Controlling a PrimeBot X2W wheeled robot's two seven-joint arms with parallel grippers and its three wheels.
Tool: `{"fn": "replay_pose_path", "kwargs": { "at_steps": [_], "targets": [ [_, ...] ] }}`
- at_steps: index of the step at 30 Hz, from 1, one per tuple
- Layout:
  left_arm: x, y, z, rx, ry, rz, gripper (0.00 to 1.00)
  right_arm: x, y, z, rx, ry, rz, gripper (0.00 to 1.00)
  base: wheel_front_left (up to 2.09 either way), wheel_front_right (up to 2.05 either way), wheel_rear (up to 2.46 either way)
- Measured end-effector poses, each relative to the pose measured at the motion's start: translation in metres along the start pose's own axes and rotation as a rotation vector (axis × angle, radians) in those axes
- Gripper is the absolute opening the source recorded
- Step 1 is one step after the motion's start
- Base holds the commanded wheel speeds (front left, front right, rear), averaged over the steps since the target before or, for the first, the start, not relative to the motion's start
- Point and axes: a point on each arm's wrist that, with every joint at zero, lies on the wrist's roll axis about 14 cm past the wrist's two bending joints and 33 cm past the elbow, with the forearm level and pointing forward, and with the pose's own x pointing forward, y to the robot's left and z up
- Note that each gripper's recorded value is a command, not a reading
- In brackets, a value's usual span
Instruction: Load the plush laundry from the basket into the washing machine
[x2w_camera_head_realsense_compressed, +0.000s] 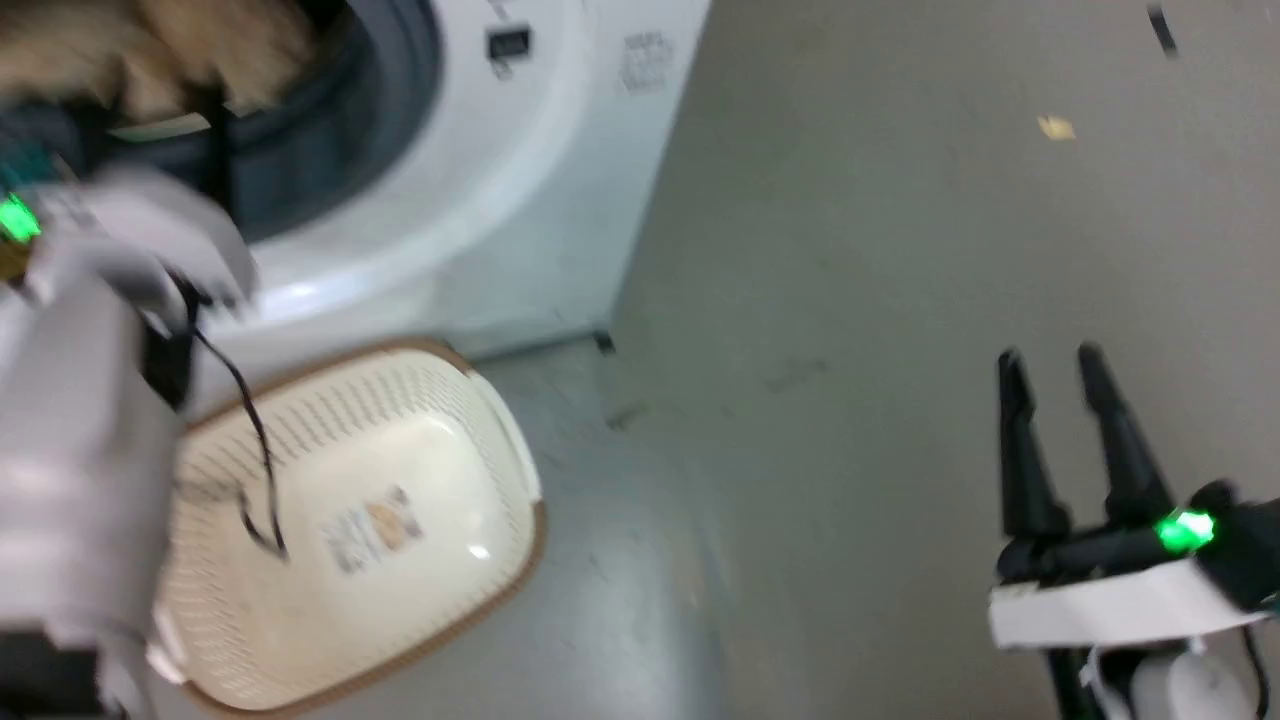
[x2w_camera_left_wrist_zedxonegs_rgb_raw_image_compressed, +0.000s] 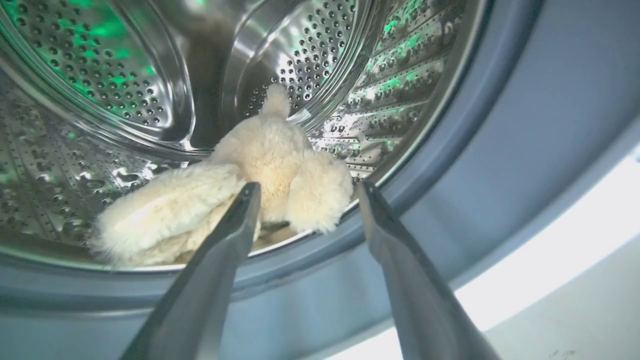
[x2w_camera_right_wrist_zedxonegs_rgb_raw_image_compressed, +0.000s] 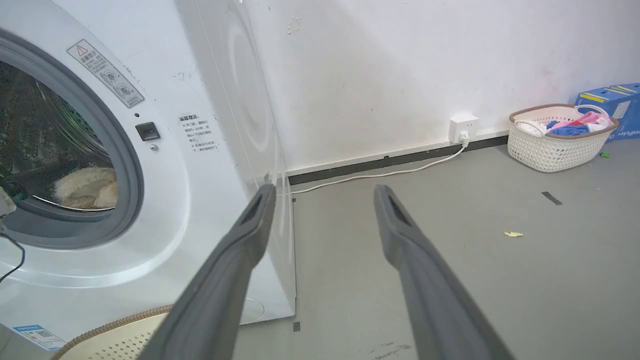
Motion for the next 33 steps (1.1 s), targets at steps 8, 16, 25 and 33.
{"fn": "replay_pose_path", "kwargs": {
  "at_steps": [8, 16, 25, 33],
  "targets": [
    [-0.097, -0.003, 0.031, -0.076, -0.106, 0.035, 1.0, -0.027, 0.027, 0.006, 0.006, -0.013, 0.092, 1.0, 0.0, 0.0, 0.0],
    [-0.22, 0.018, 0.033, -0.116, -0.18, 0.192, 1.0, -0.038, 0.068, 0.012, 0.039, -0.038, 0.226, 1.0, 0.0, 0.0, 0.0],
    [-0.295, 0.014, 0.02, -0.161, -0.184, 0.303, 1.0, -0.048, 0.106, 0.01, 0.059, -0.034, 0.349, 1.0, 0.0, 0.0, 0.0],
    [-0.333, 0.006, 0.001, -0.16, -0.14, 0.356, 1.0, -0.056, 0.121, 0.003, 0.085, -0.005, 0.397, 1.0, 0.0, 0.0, 0.0]
  ]
}}
